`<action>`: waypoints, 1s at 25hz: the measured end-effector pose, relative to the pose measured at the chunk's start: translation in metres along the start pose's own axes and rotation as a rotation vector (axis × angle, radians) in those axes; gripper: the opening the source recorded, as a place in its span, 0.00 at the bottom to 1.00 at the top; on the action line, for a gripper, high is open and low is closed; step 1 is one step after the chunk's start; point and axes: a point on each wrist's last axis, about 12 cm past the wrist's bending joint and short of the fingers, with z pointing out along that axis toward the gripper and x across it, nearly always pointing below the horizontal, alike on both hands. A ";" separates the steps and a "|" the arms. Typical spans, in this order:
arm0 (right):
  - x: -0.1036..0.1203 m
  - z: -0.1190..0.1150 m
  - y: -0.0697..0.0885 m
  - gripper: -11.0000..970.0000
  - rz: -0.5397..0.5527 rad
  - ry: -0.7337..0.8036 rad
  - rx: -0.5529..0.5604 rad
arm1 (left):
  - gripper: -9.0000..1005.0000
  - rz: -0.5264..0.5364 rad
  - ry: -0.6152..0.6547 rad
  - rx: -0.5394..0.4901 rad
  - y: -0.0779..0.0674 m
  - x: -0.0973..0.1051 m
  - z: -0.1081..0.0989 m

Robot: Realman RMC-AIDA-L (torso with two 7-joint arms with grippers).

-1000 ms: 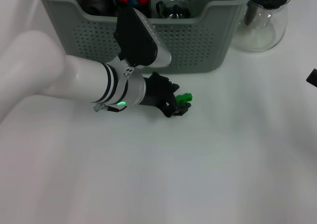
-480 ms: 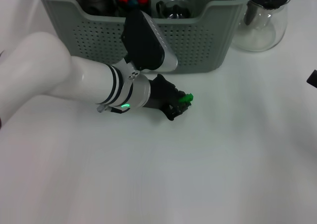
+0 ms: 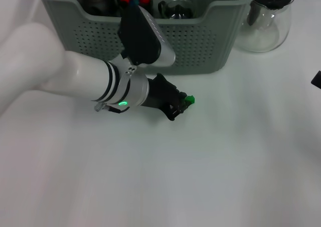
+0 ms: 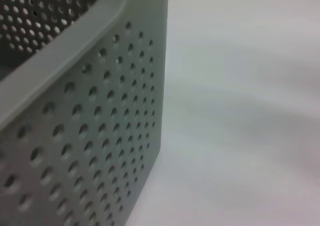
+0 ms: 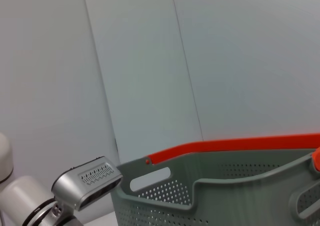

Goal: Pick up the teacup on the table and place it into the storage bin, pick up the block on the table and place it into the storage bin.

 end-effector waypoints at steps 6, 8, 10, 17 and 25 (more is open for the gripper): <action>0.000 0.000 0.000 0.88 0.000 -0.002 -0.001 | 0.16 -0.058 -0.014 0.058 0.009 -0.002 -0.016; 0.000 0.000 0.001 0.88 0.001 -0.003 -0.001 | 0.16 -0.092 -0.025 0.097 0.014 -0.004 -0.027; 0.000 0.000 0.001 0.88 0.001 -0.003 -0.001 | 0.16 -0.127 -0.043 0.140 0.019 -0.005 -0.039; 0.000 0.002 0.000 0.88 0.003 0.001 -0.006 | 0.17 -0.226 -0.161 0.264 0.034 -0.006 -0.081; 0.001 0.003 0.001 0.88 0.002 0.003 -0.010 | 0.18 -0.266 -0.382 0.406 0.043 -0.014 -0.125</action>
